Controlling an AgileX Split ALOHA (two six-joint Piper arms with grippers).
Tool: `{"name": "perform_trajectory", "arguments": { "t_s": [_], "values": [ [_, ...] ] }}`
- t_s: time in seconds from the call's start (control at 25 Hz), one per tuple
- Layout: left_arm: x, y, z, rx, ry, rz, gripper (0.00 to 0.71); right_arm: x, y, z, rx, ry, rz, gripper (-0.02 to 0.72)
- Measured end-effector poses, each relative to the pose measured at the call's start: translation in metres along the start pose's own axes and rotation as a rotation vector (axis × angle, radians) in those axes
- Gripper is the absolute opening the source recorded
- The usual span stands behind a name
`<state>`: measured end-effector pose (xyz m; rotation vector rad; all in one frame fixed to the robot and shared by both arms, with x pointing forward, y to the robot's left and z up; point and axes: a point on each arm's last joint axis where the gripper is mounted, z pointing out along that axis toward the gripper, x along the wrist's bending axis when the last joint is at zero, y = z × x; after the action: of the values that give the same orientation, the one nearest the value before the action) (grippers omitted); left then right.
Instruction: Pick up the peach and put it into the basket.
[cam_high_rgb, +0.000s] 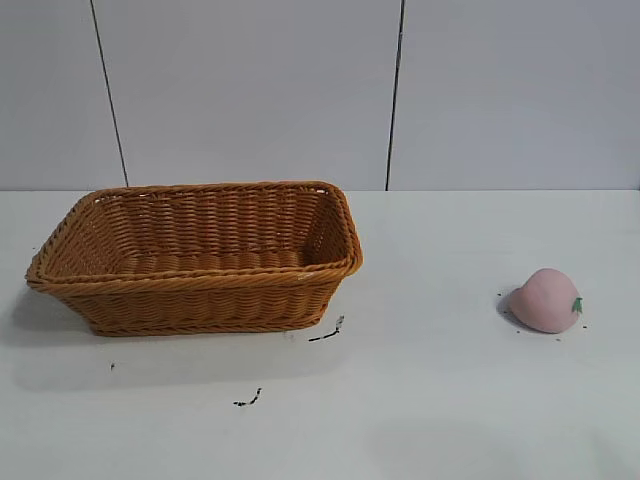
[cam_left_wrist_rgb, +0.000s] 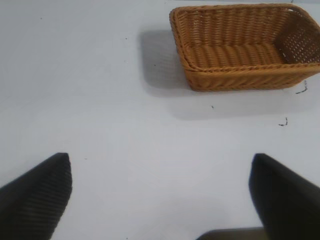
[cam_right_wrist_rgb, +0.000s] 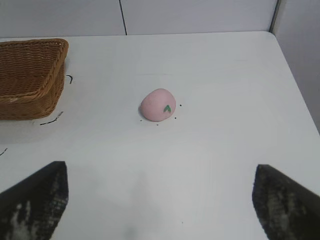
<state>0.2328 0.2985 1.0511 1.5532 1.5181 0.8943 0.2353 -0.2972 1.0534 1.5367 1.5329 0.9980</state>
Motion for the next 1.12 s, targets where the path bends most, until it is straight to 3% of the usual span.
{"name": "perform_trajectory", "arguments": {
  "t_s": [0.44, 0.64, 0.84, 1.12],
  "values": [
    [0.0, 0.0, 0.0, 0.0, 0.0, 0.0, 0.693, 0.0, 0.001, 0.0, 0.005, 0.0, 0.0, 0.695],
    [0.0, 0.0, 0.0, 0.0, 0.0, 0.0, 0.693, 0.0, 0.039, 0.013, 0.095, -0.004, 0.001, 0.695],
    [0.0, 0.0, 0.0, 0.0, 0.0, 0.0, 0.693, 0.001, 0.091, 0.06, 0.252, -0.009, 0.004, 0.695],
    [0.0, 0.0, 0.0, 0.0, 0.0, 0.0, 0.693, 0.0, 0.127, 0.173, 0.575, -0.016, 0.008, 0.695]
  ]
}}
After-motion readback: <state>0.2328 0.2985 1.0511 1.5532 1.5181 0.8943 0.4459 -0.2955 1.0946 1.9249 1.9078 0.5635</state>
